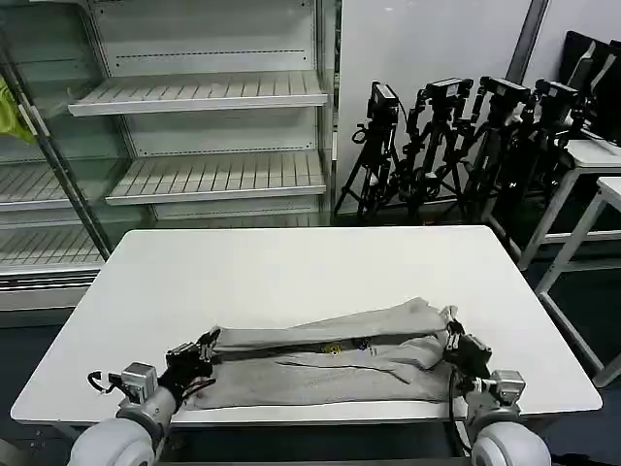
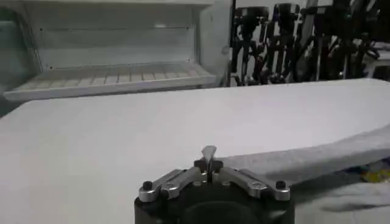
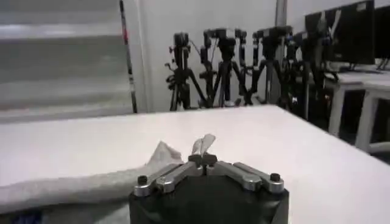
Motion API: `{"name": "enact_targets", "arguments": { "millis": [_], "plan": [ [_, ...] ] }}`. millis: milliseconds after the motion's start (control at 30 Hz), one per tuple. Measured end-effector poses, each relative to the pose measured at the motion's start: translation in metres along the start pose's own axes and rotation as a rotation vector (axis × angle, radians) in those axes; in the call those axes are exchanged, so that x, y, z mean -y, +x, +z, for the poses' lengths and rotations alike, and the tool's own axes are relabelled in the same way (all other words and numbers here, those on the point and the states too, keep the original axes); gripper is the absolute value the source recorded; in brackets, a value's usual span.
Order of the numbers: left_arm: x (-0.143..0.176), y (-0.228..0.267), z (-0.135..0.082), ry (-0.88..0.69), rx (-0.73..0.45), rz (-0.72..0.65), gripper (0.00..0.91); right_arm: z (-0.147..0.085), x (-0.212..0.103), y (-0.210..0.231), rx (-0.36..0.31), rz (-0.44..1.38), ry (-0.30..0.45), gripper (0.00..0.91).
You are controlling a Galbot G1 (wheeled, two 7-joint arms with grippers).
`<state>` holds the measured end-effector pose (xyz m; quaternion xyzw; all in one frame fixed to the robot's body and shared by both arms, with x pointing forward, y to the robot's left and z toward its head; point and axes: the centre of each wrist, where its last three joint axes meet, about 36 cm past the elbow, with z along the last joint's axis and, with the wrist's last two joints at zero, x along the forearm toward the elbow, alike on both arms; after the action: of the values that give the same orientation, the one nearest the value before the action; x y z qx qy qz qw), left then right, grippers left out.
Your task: Fold and organize the clothes.
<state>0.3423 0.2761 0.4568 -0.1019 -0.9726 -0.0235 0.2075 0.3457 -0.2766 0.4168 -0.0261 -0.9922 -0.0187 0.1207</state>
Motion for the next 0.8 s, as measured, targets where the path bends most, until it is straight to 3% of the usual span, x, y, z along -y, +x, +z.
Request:
{"name": "enact_targets", "arguments": {
  "millis": [433, 800],
  "plan": [
    [0.012, 0.013, 0.004, 0.014, 0.020, -0.040, 0.907, -0.007, -0.005, 0.031, -0.012, 0.021, -0.015, 0.907],
    [0.039, 0.039, 0.015, 0.211, 0.052, -0.129, 0.907, -0.019, -0.005, 0.065, 0.003, 0.034, -0.007, 0.907]
  ]
}}
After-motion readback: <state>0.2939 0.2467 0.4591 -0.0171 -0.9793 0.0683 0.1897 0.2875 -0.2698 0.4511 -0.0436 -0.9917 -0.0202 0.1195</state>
